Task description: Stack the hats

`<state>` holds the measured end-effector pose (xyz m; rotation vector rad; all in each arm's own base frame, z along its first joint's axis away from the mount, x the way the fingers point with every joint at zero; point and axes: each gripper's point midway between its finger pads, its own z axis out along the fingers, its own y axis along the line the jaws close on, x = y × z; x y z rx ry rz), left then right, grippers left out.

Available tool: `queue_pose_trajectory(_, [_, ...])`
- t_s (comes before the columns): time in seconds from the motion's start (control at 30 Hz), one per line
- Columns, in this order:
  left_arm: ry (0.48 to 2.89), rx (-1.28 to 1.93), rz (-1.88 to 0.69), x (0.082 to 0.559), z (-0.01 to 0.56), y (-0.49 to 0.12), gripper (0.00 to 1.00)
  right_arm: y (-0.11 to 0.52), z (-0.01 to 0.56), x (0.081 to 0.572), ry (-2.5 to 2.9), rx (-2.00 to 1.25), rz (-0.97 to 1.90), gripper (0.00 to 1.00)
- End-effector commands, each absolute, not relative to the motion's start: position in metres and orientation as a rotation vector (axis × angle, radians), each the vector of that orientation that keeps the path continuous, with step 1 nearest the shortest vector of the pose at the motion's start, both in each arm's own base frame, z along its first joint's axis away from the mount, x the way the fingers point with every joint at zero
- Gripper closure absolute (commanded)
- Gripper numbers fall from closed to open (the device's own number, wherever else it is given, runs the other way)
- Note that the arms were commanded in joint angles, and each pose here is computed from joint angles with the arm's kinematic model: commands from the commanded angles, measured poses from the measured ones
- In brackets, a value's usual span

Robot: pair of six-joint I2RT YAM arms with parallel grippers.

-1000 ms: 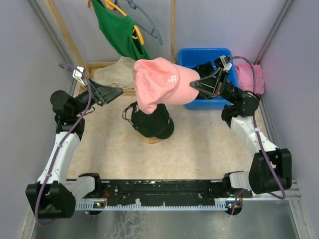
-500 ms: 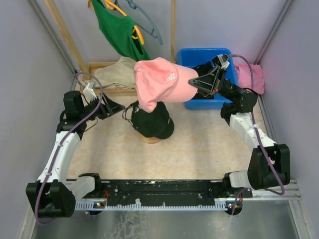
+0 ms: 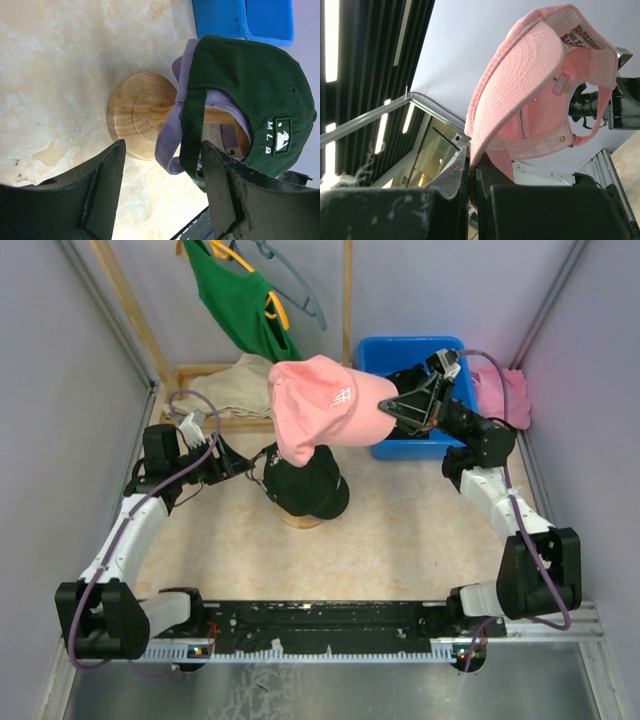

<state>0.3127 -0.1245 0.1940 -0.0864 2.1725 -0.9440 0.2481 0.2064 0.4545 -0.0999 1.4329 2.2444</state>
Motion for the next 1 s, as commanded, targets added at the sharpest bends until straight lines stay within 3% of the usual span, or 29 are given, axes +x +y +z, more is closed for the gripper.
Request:
queue_pose_trajectory(0.0, [2.163, -0.047, -0.942, 0.314, 0.19, -0.13, 0.32, 0.206, 0.459, 0.242, 1.391, -0.121, 2.257, 1.0])
queue_pose_trajectory(0.23, [2.155, -0.036, -0.942, 0.316, 0.192, -0.132, 0.33, 0.211, 0.454, 0.245, 1.405, -0.112, 2.266, 1.0])
queue_pose_trajectory(0.37, [2.189, -0.055, -0.941, 0.317, 0.175, -0.132, 0.45, 0.217, 0.451, 0.245, 1.421, -0.112, 2.272, 1.0])
queue_pose_trajectory(0.5, [2.21, -0.077, -0.95, 0.317, 0.156, -0.134, 0.47, 0.233, 0.44, 0.246, 1.462, -0.109, 2.285, 1.0])
queue_pose_trajectory(0.7, [2.243, -0.116, -0.94, 0.316, 0.13, -0.132, 0.64, 0.242, 0.415, 0.256, 1.465, -0.053, 2.325, 1.0])
queue_pose_trajectory(0.97, [2.247, -0.133, -0.934, 0.314, 0.124, -0.131, 0.67, 0.253, 0.385, 0.27, 1.501, 0.026, 2.346, 1.0])
